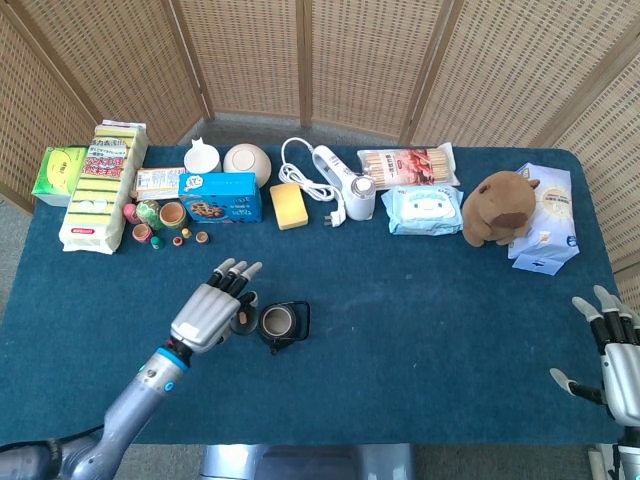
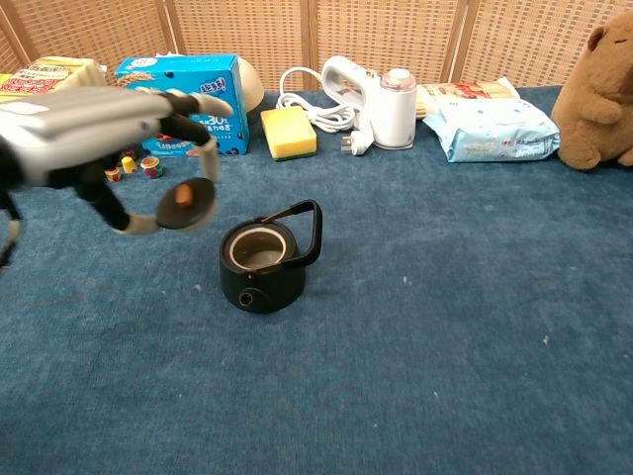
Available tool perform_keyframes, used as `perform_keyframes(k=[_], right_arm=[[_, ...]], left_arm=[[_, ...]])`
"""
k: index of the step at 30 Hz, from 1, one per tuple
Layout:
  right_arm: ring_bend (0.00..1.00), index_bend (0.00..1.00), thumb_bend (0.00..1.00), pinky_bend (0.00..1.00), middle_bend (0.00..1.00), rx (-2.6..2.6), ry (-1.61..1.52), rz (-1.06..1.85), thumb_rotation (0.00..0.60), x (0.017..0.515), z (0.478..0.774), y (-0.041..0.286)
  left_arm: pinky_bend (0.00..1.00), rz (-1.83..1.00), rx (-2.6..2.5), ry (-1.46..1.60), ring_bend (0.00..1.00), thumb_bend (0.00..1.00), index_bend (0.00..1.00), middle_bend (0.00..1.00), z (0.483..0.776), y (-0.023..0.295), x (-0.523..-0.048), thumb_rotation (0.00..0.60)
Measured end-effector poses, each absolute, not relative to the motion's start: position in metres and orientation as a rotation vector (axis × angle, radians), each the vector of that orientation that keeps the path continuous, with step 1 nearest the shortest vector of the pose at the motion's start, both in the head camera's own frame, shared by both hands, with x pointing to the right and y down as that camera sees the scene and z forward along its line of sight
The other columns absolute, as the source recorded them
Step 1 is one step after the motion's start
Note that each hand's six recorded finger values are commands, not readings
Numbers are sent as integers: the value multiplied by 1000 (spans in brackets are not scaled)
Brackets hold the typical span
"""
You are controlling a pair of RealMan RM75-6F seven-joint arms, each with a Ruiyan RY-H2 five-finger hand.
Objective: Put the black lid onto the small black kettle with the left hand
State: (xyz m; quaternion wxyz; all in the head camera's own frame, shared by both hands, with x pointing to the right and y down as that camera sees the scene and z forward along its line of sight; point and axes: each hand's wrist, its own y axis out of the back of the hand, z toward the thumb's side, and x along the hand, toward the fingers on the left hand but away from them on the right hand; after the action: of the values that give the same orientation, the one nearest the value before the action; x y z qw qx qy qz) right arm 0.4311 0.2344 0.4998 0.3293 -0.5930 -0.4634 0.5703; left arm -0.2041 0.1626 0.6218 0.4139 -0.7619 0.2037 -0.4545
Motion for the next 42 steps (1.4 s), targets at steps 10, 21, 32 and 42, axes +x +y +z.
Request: perform_keyframes(k=[10, 21, 32, 42], right_arm=[[0, 140, 8, 0, 2, -1555, -1222, 1486, 600, 433, 499, 233], [0, 140, 8, 0, 2, -1556, -1231, 1484, 600, 435, 497, 233], [0, 140, 9, 0, 2, -1559, -1237, 1480, 600, 436, 496, 232], [0, 140, 8, 0, 2, -1559, -1238, 1479, 600, 436, 496, 232]], left_arm=[[34, -1200, -1887, 419, 0, 280, 595, 0, 644, 160, -172, 600], [35, -1218, -1874, 390, 0, 280, 595, 0, 657, 159, -152, 600], [34, -1228, -1884, 387, 0, 279, 595, 0, 662, 161, -143, 600], [35, -1237, -1878, 355, 0, 269, 466, 0, 660, 165, -142, 600]])
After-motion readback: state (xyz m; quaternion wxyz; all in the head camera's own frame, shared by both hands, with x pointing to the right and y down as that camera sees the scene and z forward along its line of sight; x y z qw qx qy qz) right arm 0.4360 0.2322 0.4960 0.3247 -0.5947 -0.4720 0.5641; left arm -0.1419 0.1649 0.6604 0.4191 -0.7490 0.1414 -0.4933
